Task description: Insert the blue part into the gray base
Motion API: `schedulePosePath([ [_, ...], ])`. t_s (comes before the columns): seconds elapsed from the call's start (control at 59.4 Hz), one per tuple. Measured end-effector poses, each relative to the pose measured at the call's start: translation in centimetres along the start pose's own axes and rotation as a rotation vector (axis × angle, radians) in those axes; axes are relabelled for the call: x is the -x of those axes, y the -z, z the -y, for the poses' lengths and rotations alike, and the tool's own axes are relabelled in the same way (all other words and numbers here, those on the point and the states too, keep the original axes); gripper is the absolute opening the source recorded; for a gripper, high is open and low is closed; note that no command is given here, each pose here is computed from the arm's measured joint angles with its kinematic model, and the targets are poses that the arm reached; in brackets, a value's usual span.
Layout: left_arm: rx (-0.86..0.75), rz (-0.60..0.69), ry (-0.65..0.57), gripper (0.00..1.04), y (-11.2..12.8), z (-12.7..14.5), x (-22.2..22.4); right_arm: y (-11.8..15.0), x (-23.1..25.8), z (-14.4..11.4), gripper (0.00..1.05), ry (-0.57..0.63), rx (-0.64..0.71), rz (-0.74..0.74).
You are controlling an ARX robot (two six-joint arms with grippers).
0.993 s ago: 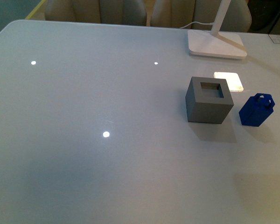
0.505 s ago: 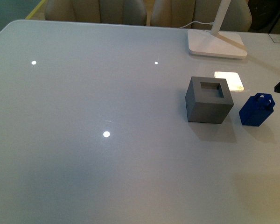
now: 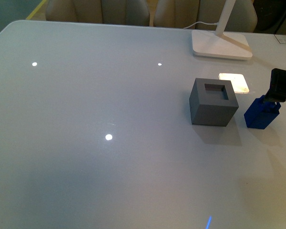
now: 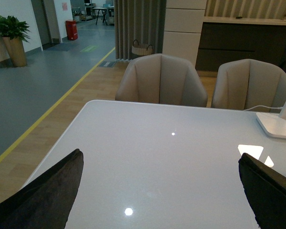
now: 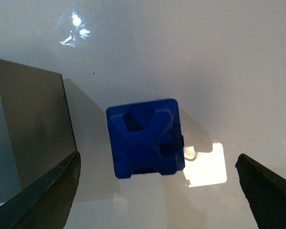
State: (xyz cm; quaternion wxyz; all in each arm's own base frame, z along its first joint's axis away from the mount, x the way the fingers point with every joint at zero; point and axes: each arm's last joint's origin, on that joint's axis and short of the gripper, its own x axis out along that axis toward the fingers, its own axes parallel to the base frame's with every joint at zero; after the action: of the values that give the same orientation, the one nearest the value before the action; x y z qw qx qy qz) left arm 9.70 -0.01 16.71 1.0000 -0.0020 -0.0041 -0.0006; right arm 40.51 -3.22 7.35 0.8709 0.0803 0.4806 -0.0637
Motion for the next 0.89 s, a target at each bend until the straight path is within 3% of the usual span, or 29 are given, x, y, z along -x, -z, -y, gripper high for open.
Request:
schedulePosePath([
  [0.455, 0.0, 0.0, 0.0, 0.97, 0.0, 0.0, 0.0, -0.8, -2.7, -1.1, 0.95, 0.015, -0.009, -0.032],
  [0.556, 0.0, 0.0, -0.001, 0.97, 0.0, 0.0, 0.0, -0.7, -2.9, -1.3, 0.71, 0.018, -0.007, -0.036],
  [0.69, 0.0, 0.0, 0.0, 0.97, 0.0, 0.0, 0.0, -0.7, -2.9, -1.2, 0.5, 0.016, -0.009, -0.039],
  [0.892, 0.0, 0.0, 0.0, 0.97, 0.0, 0.0, 0.0, 0.0, -2.3, -1.0, 0.44, -0.002, -0.013, -0.051],
])
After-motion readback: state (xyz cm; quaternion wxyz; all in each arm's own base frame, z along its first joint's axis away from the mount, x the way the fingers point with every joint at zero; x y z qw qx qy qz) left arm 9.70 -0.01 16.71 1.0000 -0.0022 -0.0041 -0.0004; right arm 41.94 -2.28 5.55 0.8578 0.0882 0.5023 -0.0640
